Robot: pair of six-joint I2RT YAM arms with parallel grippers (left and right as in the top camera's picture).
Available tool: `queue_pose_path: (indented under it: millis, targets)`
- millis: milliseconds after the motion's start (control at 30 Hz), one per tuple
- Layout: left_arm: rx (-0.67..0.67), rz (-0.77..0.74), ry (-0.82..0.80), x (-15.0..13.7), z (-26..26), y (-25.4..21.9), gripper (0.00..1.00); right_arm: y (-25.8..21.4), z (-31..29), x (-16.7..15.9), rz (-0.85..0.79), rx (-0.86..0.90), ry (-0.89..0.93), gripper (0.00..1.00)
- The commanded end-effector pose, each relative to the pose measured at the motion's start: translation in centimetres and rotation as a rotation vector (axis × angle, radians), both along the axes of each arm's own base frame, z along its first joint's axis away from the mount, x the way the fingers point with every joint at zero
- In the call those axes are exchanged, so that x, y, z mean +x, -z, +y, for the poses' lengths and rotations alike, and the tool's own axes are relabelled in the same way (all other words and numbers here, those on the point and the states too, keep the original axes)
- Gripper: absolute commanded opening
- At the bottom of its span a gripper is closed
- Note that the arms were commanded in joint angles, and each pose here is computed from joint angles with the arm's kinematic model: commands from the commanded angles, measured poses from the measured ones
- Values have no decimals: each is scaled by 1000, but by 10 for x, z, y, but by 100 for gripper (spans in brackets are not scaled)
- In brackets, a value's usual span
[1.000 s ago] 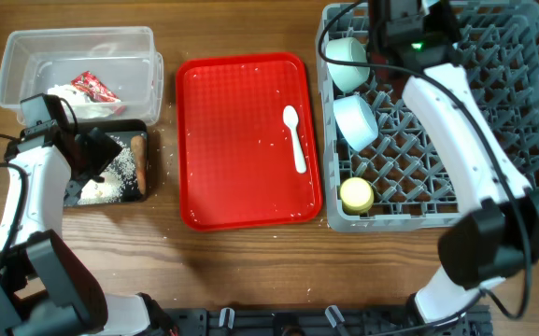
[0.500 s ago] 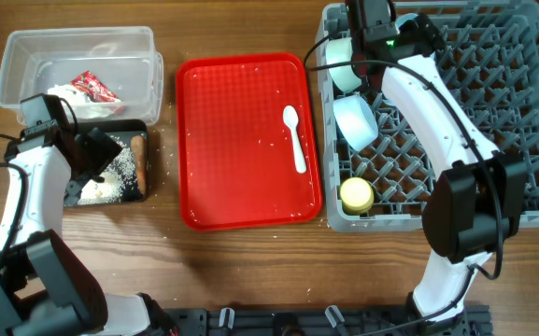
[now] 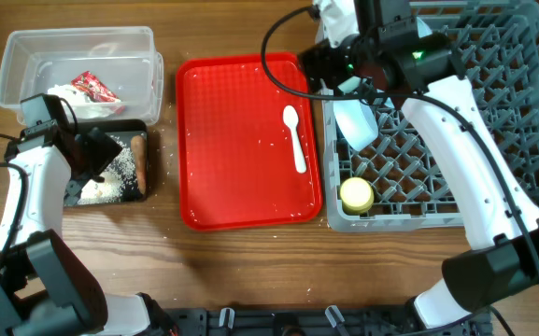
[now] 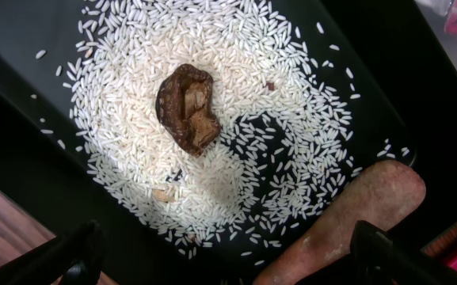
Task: Sort waste into correct bins and load items into the dishwasher rack
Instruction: 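Set the plate upright in the dish rack and open the right gripper, then move the right gripper over the white spoon on the red tray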
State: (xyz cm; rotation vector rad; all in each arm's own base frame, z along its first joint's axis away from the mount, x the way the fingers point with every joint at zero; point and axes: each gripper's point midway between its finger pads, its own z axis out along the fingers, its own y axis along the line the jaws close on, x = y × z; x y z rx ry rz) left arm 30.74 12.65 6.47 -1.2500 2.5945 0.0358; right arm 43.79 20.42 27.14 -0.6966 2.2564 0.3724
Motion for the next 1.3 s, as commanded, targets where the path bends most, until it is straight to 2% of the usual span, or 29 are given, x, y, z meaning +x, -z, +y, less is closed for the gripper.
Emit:
queue_pose_path:
  millis: [0,100,233,400,800,1167,1267]
  targets:
    - [-3,-2,0,-1,0,0,100,33,37,-9,241,228,15,77]
    - [-3,-1,0,-1,0,0,100,85,33,-9,364,133,120,74]
    - [-3,-1,0,-1,0,0,100,140,37,-19,491,33,149,72]
    - [-3,-2,0,-1,0,0,100,201,23,-28,622,-98,226,64]
    - [-3,-2,0,-1,0,0,100,255,14,-40,734,-185,248,55]
    - [-3,-2,0,-1,0,0,100,286,11,-47,793,-220,253,41]
    - [-3,-2,0,-1,0,0,100,287,1,-42,758,-270,282,38]
